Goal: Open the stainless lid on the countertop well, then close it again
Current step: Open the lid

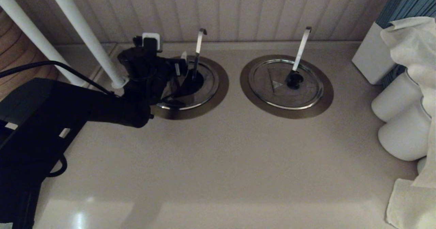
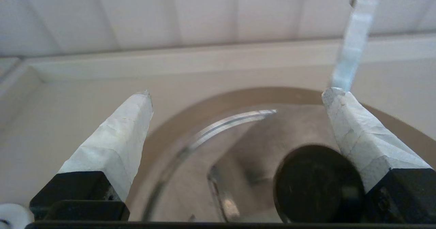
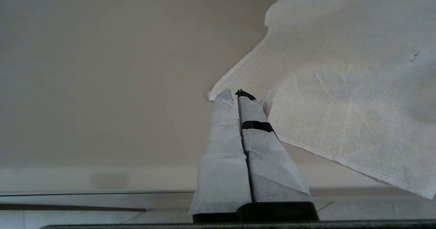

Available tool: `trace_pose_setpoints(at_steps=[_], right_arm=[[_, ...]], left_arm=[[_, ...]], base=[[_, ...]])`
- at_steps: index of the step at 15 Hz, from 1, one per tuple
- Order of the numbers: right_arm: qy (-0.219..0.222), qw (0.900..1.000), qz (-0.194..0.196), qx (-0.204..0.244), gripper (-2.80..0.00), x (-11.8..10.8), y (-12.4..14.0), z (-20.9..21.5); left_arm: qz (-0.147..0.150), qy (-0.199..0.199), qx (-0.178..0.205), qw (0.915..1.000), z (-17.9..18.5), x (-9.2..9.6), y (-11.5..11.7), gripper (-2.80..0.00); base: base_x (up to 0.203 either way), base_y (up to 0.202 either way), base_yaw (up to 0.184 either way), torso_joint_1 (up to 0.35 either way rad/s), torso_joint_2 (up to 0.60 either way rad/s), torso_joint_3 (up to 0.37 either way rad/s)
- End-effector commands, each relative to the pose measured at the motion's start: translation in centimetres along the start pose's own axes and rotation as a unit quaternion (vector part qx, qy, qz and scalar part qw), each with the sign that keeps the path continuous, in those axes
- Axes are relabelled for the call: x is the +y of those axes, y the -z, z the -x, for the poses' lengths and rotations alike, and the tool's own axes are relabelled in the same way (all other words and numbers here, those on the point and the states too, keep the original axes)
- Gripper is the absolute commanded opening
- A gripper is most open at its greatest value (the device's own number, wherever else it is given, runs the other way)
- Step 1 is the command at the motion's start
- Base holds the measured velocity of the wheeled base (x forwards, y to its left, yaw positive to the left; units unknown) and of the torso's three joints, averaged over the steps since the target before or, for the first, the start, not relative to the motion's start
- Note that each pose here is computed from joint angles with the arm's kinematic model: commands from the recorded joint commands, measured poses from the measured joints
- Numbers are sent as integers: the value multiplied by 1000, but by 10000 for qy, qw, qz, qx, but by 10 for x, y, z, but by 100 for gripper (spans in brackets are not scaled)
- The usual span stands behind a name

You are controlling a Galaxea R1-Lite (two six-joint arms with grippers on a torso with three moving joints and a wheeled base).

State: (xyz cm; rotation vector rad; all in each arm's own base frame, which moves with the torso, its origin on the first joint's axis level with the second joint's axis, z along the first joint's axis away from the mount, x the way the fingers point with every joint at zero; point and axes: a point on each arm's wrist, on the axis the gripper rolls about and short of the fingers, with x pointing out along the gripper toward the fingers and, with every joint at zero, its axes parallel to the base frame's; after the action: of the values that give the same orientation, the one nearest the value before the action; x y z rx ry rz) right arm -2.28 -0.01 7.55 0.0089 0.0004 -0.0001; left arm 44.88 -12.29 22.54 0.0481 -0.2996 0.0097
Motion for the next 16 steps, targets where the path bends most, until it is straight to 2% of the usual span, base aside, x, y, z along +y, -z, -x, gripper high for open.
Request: trace_pose_setpoints(at_steps=[1, 16], right_arm=[[0, 10000, -1, -2, -280, 0, 0, 0], [0, 10000, -1, -2, -280, 0, 0, 0]], left_arm=[[-10, -41, -34, 10000, 0, 2, -3, 0], [-96, -231, -102, 9996, -6, 33, -6, 0]], base=[[0, 0, 0, 0, 0, 0], [0, 0, 0, 0, 0, 0]])
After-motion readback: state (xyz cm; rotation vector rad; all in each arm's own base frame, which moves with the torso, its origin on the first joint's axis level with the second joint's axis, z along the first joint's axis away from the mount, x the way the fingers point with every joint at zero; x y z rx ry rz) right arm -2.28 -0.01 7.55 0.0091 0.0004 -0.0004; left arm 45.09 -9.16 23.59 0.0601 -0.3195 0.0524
